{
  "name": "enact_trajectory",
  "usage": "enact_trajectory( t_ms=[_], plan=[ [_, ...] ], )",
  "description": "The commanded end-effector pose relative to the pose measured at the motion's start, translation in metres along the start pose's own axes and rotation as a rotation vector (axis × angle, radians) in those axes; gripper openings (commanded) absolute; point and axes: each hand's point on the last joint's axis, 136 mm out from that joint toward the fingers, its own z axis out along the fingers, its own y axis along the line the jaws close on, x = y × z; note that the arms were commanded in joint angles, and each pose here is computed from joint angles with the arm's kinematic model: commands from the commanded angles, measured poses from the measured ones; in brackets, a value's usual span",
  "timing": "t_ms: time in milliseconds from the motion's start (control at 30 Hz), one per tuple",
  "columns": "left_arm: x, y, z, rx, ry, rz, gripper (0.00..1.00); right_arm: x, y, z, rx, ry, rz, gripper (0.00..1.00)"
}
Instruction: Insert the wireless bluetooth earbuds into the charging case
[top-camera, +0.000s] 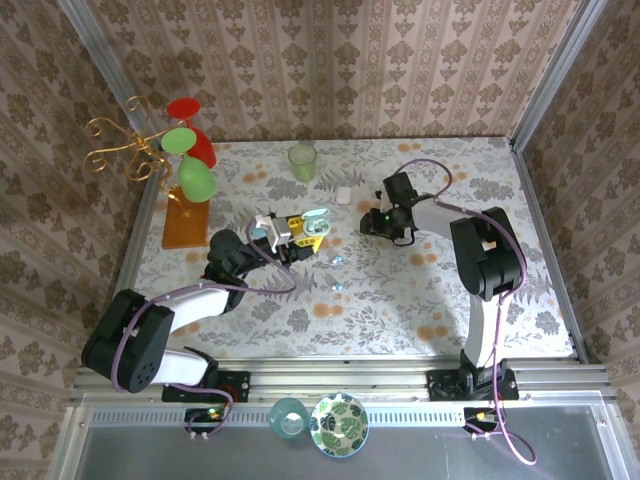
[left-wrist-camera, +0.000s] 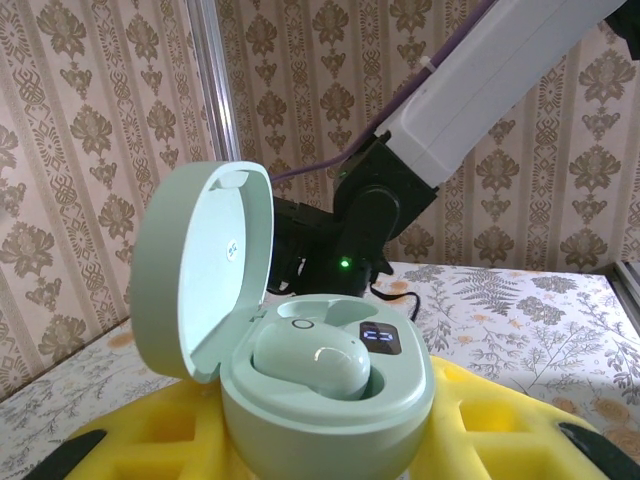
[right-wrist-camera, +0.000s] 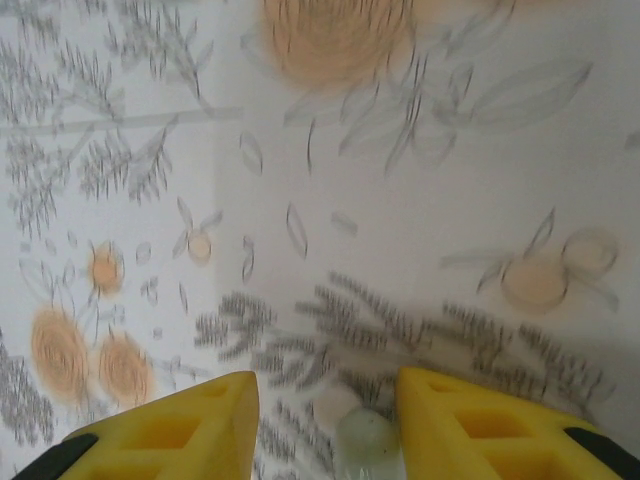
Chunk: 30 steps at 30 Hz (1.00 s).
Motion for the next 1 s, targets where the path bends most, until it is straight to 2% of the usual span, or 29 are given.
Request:
enact_trajectory(
  t_ms=[0, 133, 300, 633, 967],
  plan=[
    [-0.001, -0.004, 0.000, 0.014, -0.008, 0.022, 0.27, 0.025, 0.020, -0.017, -0.056, 0.062, -0.024, 0.42],
    [-0.001, -0.003, 0.000, 0.011, -0.008, 0.022, 0.27, 0.034, 0.029, -0.033, -0.065, 0.043, -0.047, 0.44],
    [-0.001, -0.003, 0.001, 0.016, -0.009, 0.024, 0.26, 0.024, 0.020, -0.044, 0.032, -0.020, -0.128, 0.45],
    [0.000, -0.006, 0.004, 0.023, -0.011, 0.019, 0.26, -0.002, 0.018, -0.007, 0.103, 0.024, -0.211, 0.46],
    [-0.002, -0.005, 0.003, 0.019, -0.005, 0.031, 0.26, 0.006, 0.006, -0.018, 0.403, 0.029, -0.372, 0.41]
  ],
)
